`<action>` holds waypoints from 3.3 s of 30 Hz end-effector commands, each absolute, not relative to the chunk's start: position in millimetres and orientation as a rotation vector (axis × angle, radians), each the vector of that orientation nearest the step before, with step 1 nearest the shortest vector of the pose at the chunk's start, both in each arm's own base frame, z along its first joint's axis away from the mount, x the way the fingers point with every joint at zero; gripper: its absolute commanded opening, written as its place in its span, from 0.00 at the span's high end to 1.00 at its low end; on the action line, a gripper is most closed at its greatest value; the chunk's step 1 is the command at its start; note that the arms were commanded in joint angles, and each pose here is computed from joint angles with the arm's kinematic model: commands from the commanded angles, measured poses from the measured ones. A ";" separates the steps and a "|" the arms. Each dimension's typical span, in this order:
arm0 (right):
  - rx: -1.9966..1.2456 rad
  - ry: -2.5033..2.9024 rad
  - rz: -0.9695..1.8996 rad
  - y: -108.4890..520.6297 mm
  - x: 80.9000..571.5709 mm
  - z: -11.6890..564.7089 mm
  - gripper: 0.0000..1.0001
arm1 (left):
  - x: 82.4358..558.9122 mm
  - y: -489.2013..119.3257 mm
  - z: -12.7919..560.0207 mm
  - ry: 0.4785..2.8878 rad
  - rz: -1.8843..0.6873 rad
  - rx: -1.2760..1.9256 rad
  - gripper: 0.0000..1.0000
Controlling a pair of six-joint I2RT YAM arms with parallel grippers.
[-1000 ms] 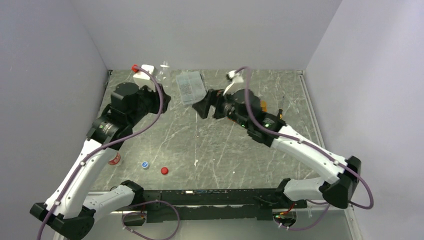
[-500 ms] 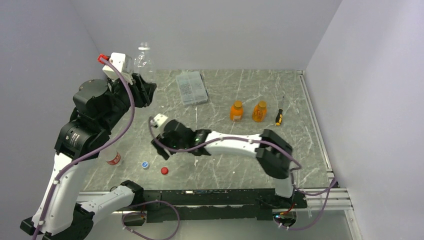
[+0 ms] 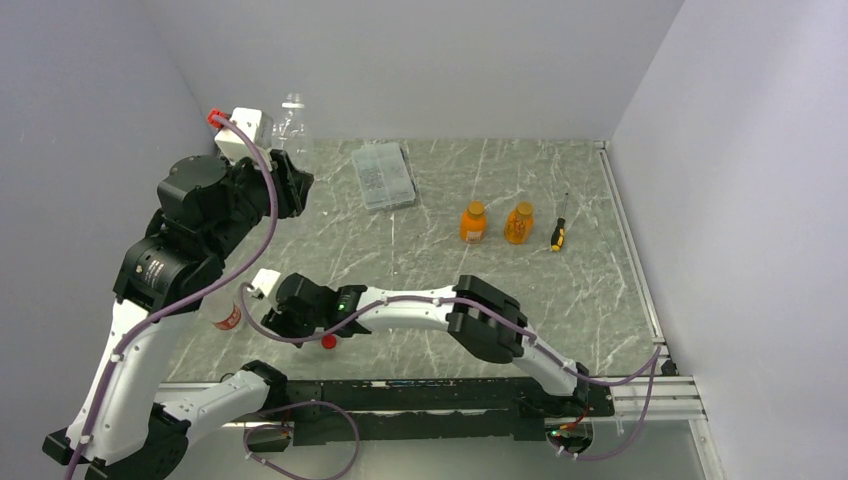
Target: Screw on the bottle caps
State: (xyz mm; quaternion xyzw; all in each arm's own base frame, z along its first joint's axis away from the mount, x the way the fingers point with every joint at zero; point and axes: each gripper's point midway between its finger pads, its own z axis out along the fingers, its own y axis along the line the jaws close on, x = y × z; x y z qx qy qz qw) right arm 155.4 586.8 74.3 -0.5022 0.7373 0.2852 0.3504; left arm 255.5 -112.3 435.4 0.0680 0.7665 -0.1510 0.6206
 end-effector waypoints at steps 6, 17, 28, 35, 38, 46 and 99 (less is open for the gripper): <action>-1.335 1.886 0.680 609.8 153.6 64.1 0.44 | 251.8 -105.2 461.6 1.686 -0.337 0.143 0.58; -1.349 1.911 0.618 617.0 157.7 45.3 0.49 | 252.5 -106.4 459.1 1.691 -0.335 0.153 0.58; -1.343 1.940 0.573 604.7 158.3 36.2 0.60 | 254.4 -108.2 453.8 1.696 -0.338 0.156 0.58; -1.254 1.958 0.591 584.4 173.8 70.0 0.82 | 260.2 -115.6 435.6 1.718 -0.346 0.186 0.57; -1.172 1.995 0.647 564.7 187.9 92.5 0.84 | 263.8 -122.6 427.6 1.727 -0.365 0.209 0.57; -0.928 2.095 0.678 490.4 223.4 143.5 0.86 | 270.2 -148.0 421.3 1.681 -0.451 0.315 0.57; -0.187 2.204 0.616 215.8 235.3 223.7 0.84 | 240.5 -249.8 185.9 2.255 -0.721 0.342 0.13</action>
